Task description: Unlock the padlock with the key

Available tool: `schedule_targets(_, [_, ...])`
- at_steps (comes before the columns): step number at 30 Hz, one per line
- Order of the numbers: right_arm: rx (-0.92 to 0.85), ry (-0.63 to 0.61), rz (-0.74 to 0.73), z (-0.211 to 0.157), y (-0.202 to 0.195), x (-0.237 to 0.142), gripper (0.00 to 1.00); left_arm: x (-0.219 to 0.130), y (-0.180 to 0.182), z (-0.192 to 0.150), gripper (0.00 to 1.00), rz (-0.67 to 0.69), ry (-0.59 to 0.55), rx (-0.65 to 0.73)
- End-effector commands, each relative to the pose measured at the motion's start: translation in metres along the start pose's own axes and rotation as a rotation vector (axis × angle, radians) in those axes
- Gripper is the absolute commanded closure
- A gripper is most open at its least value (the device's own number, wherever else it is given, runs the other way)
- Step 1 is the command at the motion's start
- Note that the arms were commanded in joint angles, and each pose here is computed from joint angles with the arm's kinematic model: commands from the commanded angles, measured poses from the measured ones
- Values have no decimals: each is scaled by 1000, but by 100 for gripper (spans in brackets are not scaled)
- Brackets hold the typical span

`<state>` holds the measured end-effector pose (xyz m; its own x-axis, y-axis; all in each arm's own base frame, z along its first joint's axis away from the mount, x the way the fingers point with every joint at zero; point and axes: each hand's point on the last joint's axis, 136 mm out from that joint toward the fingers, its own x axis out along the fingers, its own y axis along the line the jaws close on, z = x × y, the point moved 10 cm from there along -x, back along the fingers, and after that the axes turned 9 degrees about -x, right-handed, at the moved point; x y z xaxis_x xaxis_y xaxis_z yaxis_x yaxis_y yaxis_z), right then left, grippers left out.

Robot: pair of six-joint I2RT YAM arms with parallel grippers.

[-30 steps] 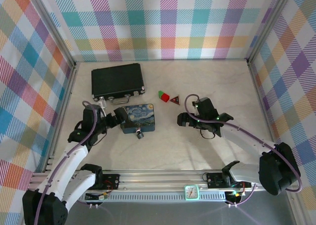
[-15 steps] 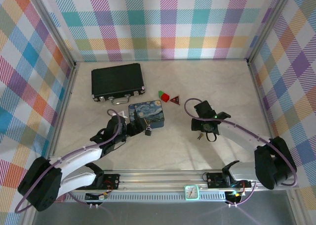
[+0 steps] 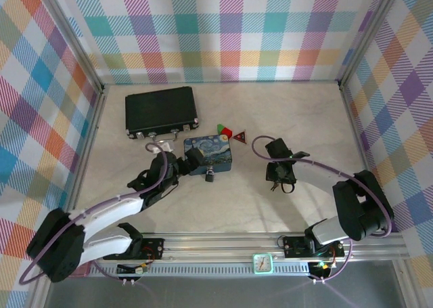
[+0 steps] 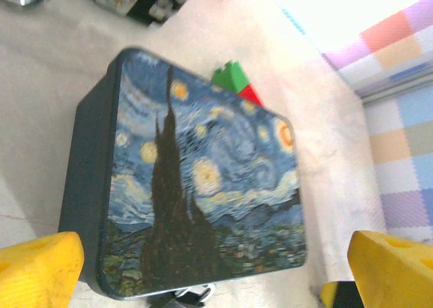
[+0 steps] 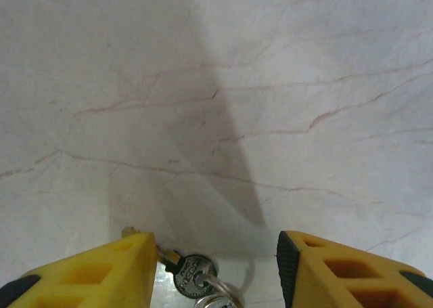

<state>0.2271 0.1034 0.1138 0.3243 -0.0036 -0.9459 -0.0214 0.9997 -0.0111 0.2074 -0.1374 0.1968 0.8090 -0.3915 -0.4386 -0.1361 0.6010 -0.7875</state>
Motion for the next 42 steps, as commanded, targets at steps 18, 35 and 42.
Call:
schedule_targets(18, [110, 19, 123, -12, 1, -21, 51, -16, -30, 17, 0, -113, 13, -66])
schedule_targets(35, [73, 69, 16, -6, 2, 9, 72, -7, -45, 13, 0, -224, 90, -97])
schedule_targets(42, [56, 30, 31, -4, 2, 3, 92, -17, -48, 16, 0, -230, 66, -75])
